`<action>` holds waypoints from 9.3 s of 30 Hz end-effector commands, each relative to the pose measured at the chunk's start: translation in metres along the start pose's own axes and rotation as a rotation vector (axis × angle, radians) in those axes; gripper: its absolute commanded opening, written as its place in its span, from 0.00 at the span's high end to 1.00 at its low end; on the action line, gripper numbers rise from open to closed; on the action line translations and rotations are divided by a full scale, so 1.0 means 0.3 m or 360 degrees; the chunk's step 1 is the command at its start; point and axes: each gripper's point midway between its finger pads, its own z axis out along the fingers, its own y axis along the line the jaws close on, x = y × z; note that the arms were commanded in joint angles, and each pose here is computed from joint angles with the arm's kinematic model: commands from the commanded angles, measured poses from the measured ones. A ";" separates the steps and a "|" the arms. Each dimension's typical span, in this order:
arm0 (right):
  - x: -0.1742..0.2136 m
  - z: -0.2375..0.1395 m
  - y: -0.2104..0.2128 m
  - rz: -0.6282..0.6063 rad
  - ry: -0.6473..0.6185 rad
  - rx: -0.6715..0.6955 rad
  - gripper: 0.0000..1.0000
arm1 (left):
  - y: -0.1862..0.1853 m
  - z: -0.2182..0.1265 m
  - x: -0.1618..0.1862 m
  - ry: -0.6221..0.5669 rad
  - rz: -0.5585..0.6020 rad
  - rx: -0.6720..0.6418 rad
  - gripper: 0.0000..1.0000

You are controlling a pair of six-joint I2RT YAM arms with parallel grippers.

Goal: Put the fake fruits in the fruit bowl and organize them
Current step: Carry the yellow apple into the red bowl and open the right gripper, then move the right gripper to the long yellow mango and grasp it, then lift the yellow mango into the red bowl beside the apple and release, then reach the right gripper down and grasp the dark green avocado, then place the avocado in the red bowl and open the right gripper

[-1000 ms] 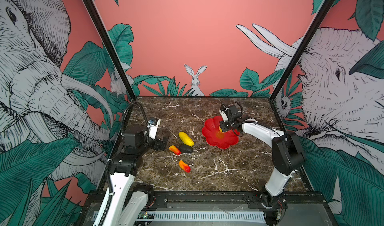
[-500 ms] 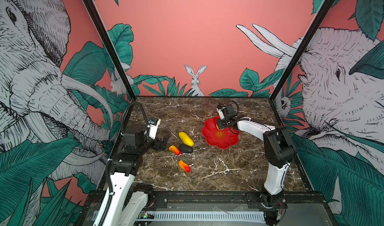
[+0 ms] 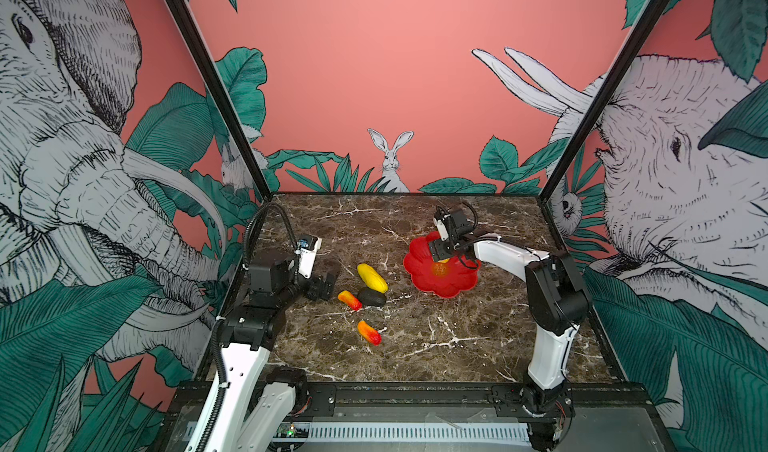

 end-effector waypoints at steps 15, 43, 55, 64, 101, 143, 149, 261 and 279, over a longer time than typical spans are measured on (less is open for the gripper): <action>-0.187 -0.288 0.566 -0.0461 -0.0328 -0.0454 0.01 | -0.011 0.000 0.011 0.0013 -0.0008 0.0027 0.00; -0.005 0.070 0.896 -0.0320 0.0061 -0.0731 0.23 | -0.004 -0.004 0.020 0.0014 -0.0007 -0.0002 0.00; 0.032 0.072 0.902 -0.0311 0.0102 -0.0770 0.53 | -0.002 -0.004 0.021 0.0017 -0.0007 -0.0005 0.00; -0.078 -0.105 0.808 -0.0410 -0.0043 -0.0724 0.72 | -0.002 -0.007 0.021 0.0012 -0.0006 -0.0008 0.00; 0.164 -0.254 -0.083 0.0165 0.0084 0.0004 0.75 | -0.008 -0.002 0.020 0.0016 -0.0010 0.0011 0.00; 0.171 -0.021 -0.096 0.0307 0.0201 -0.0044 0.73 | -0.006 -0.006 0.020 0.0014 -0.0010 0.0004 0.00; 0.181 -0.010 -0.096 0.0306 0.0215 -0.0039 0.68 | -0.006 -0.005 0.022 0.0017 -0.0009 0.0003 0.00; 0.194 -0.035 0.119 0.0007 0.0156 0.0390 0.52 | -0.006 -0.007 0.018 0.0010 -0.0011 0.0004 0.00; 0.080 -0.188 0.217 -0.0026 -0.0024 0.0120 0.23 | -0.003 -0.009 0.021 0.0011 -0.0013 -0.0006 0.00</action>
